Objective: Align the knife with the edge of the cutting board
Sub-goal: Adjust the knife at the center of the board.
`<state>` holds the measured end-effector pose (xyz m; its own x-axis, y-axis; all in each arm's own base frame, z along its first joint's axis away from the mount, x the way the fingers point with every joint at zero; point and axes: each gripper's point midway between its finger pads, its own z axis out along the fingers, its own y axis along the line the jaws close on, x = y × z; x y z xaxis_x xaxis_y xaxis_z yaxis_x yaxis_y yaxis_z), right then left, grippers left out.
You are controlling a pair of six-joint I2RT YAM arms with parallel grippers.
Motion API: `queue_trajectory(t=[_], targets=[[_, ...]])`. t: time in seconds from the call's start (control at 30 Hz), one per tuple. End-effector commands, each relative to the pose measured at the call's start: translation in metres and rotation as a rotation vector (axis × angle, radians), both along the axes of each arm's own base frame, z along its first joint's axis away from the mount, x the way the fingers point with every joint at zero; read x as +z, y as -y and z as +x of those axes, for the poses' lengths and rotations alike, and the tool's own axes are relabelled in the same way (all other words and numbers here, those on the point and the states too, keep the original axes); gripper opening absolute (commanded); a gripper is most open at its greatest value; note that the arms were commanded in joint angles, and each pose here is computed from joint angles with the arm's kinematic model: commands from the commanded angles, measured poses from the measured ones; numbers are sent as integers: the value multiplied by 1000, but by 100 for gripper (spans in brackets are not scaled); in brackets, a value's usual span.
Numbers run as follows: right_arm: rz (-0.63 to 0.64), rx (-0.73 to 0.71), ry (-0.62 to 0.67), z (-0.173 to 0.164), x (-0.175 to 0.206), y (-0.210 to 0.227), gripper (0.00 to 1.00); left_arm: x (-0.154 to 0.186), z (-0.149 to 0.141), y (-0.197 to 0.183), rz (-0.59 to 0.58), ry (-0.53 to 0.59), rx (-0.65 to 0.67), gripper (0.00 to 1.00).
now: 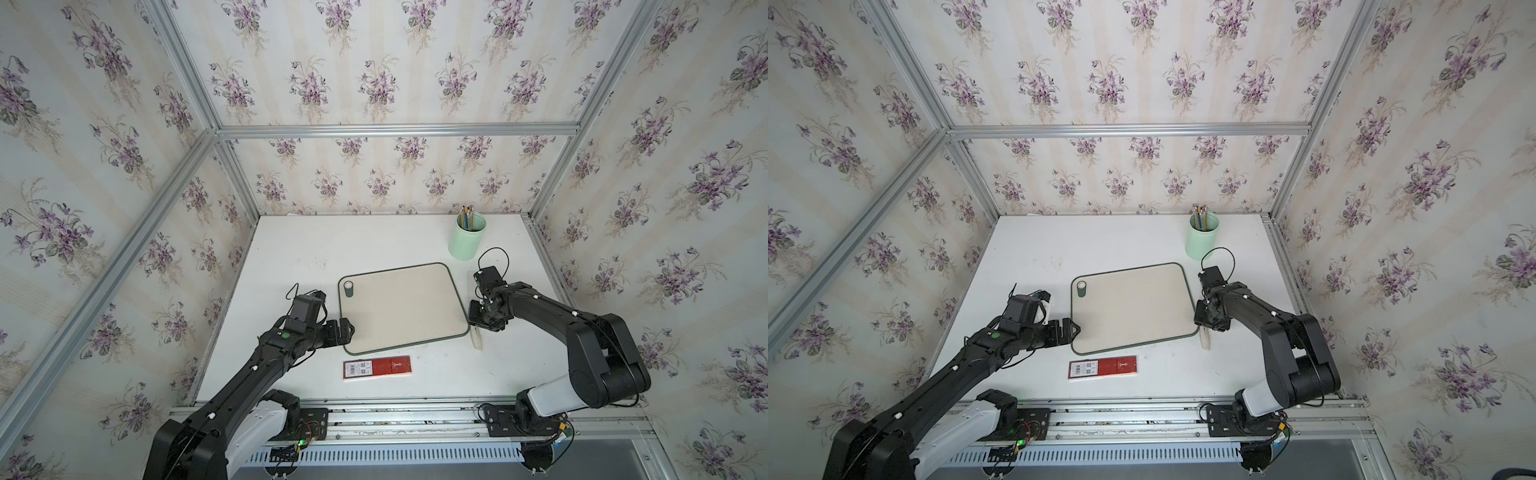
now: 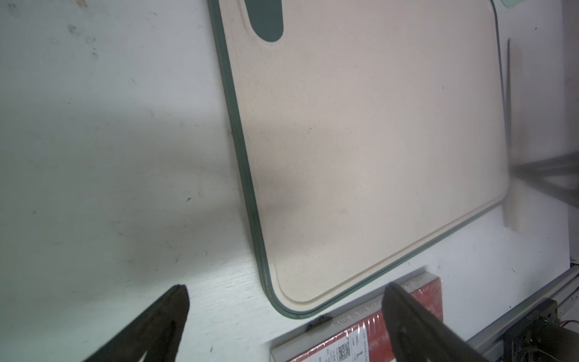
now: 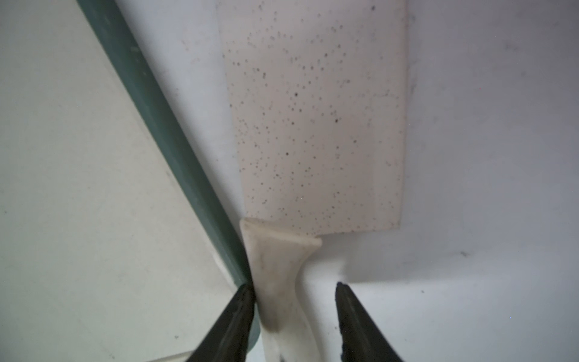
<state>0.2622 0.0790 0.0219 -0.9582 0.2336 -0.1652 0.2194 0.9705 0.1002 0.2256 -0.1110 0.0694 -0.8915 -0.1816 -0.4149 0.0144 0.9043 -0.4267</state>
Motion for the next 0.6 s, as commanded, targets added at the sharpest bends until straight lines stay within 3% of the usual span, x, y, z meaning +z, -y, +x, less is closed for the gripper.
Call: queue_trajectory(t=[0.0, 0.13, 0.43, 0.57], targets=[[-33, -27, -8, -2, 0, 9, 46, 1, 3, -1, 6, 18, -3, 100], [-92, -69, 16, 1, 3, 22, 46, 2, 3, -1, 7, 20, -2, 99], [-31, -42, -39, -3, -12, 9, 45, 2, 4, -2, 10, 25, 5, 100], [-33, -27, -74, -6, -23, 8, 40, 2, 3, -2, 11, 24, 7, 100]])
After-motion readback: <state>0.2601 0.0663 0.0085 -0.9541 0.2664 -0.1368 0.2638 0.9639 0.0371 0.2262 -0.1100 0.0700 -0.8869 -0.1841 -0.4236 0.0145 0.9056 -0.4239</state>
